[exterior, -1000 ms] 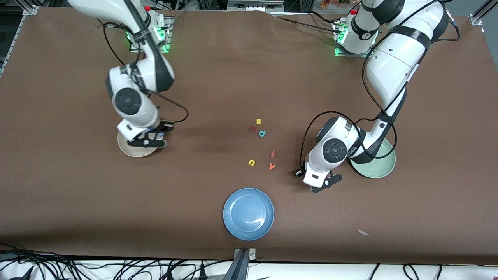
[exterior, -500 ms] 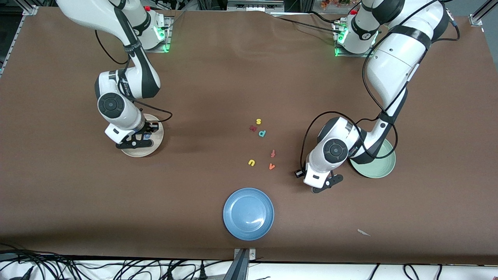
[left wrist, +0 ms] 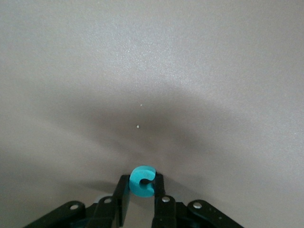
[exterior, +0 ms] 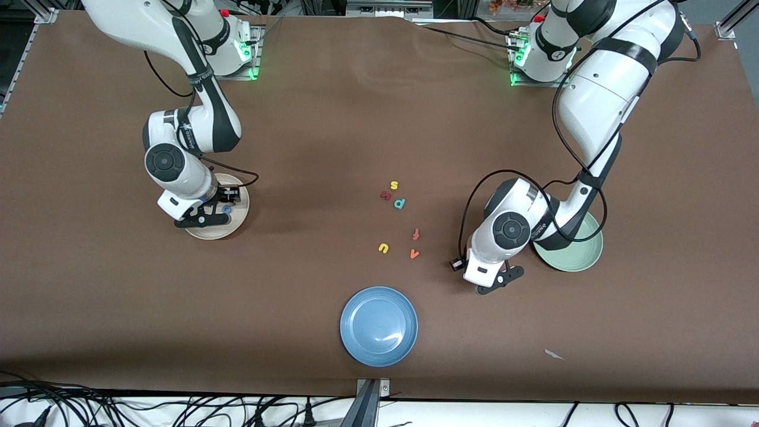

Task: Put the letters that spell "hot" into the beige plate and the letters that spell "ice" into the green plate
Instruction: 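Retract the right gripper while the left gripper carries the c to the green plate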

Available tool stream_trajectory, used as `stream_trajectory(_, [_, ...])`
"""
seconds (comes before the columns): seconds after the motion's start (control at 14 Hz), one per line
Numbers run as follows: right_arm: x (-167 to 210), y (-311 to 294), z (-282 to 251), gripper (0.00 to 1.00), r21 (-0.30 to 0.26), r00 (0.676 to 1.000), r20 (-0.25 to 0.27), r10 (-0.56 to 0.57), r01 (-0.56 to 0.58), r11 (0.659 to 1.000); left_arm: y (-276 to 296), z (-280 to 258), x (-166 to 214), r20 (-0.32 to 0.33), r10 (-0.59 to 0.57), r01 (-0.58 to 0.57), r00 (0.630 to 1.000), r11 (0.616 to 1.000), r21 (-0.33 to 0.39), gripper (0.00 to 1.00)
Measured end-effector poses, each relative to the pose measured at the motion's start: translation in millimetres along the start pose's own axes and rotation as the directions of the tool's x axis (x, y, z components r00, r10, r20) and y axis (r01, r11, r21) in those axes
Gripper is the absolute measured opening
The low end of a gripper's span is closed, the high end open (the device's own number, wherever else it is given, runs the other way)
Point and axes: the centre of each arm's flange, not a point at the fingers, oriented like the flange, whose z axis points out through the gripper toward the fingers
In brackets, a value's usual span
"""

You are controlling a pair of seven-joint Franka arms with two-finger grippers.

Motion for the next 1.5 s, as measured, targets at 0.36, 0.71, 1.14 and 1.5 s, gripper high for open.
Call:
stream_trajectory(0.36, [8,28,-54,1.0,0.013,0.998,-0.044,0.045,-0.045,0.999,0,0,0,-0.002,0.001,-0.001,1.0,1.0,0.001,0.24])
stream_trajectory(0.71, [21,61,-135,1.0,0.011,0.998,0.028,0.061,-0.062,0.998,-3,-7,11,-0.019,-0.013,0.013,1.0,1.0,-0.004,0.24])
stream_trajectory(1.14, [21,123,-186,1.0,0.011,0.999,-0.005,0.042,-0.041,0.999,-43,-25,36,0.038,0.063,-0.067,0.997,0.993,0.1,0.24])
stream_trajectory(1.5, [10,155,-208,1.0,0.023,0.997,-0.042,0.063,-0.062,0.998,-92,-58,65,0.104,0.183,-0.198,0.978,0.968,0.158,0.24])
